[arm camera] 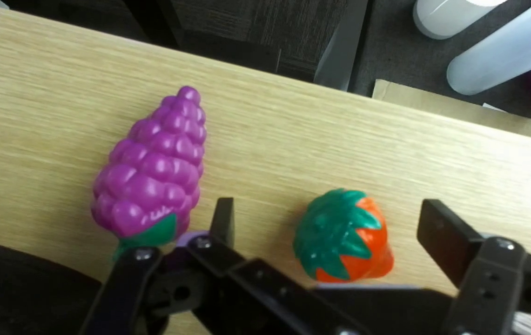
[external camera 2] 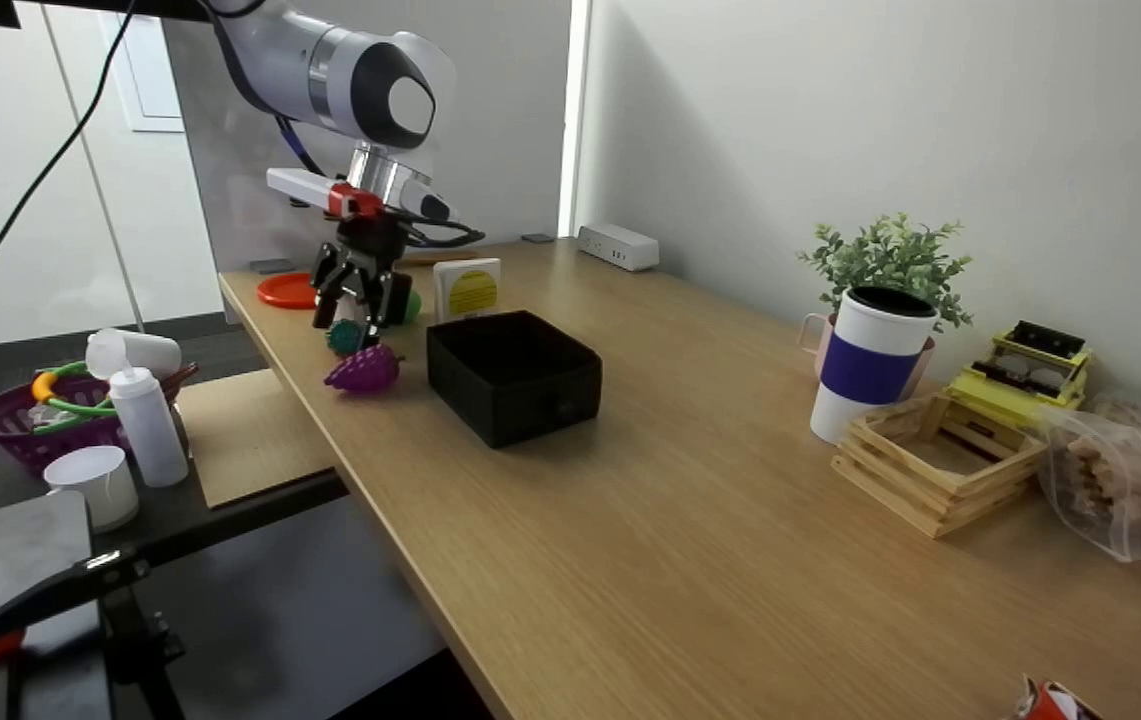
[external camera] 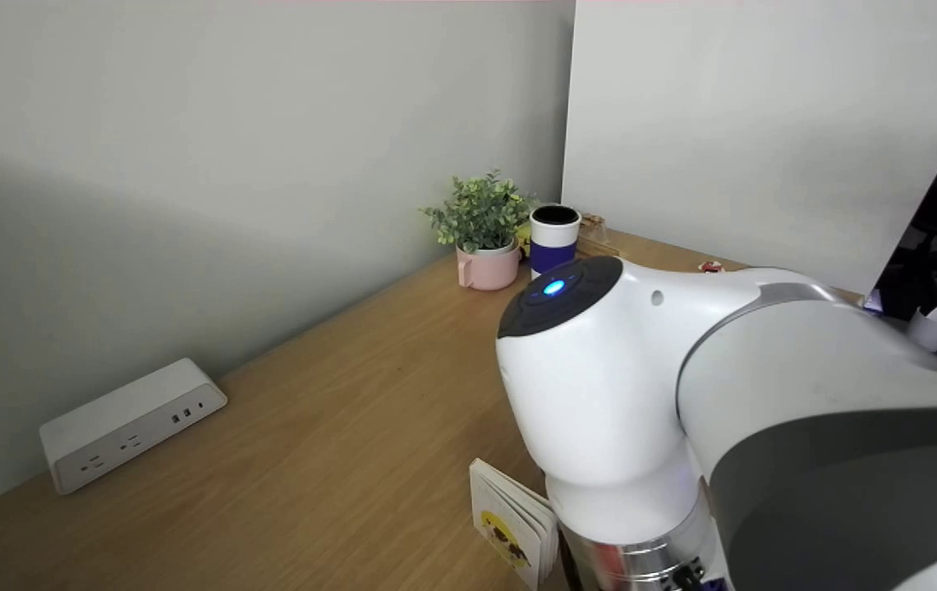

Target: Put the grapes and green and red object in black basket

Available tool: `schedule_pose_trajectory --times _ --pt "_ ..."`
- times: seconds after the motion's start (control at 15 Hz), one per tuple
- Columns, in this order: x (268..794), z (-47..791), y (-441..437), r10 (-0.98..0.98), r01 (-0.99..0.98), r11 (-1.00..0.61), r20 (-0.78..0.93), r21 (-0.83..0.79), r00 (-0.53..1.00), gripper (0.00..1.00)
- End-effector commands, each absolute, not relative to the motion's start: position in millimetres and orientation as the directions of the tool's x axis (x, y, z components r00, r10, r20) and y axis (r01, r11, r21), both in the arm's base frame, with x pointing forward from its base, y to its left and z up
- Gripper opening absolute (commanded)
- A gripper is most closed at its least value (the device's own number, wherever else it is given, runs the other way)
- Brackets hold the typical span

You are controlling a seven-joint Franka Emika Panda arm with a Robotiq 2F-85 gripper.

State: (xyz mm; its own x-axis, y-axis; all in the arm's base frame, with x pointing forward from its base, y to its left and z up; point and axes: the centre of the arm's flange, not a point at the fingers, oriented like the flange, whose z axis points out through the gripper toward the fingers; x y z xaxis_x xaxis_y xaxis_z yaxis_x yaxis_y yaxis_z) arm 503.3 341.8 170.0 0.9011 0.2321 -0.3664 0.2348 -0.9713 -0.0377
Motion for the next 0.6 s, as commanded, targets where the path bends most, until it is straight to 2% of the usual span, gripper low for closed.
schedule_pose_trajectory --times 0.0,0.07,0.13,0.4,0.47,0.53 --pt "504.4 167.7 337.7 0.257 0.252 -0.966 -0.343 -0.058 0.903 1.0" --pt "504.6 167.6 337.9 0.26 0.255 -0.965 -0.342 -0.06 0.903 0.94" --pt "504.7 167.5 338.5 0.263 0.258 -0.964 -0.341 -0.061 0.902 0.74" --pt "505.5 167.7 339.6 0.271 0.265 -0.962 -0.337 -0.064 0.902 0.45" --pt "505.5 167.7 339.5 0.271 0.265 -0.962 -0.337 -0.064 0.902 0.46" --pt "505.5 167.9 339.3 0.271 0.265 -0.962 -0.337 -0.064 0.902 0.31"
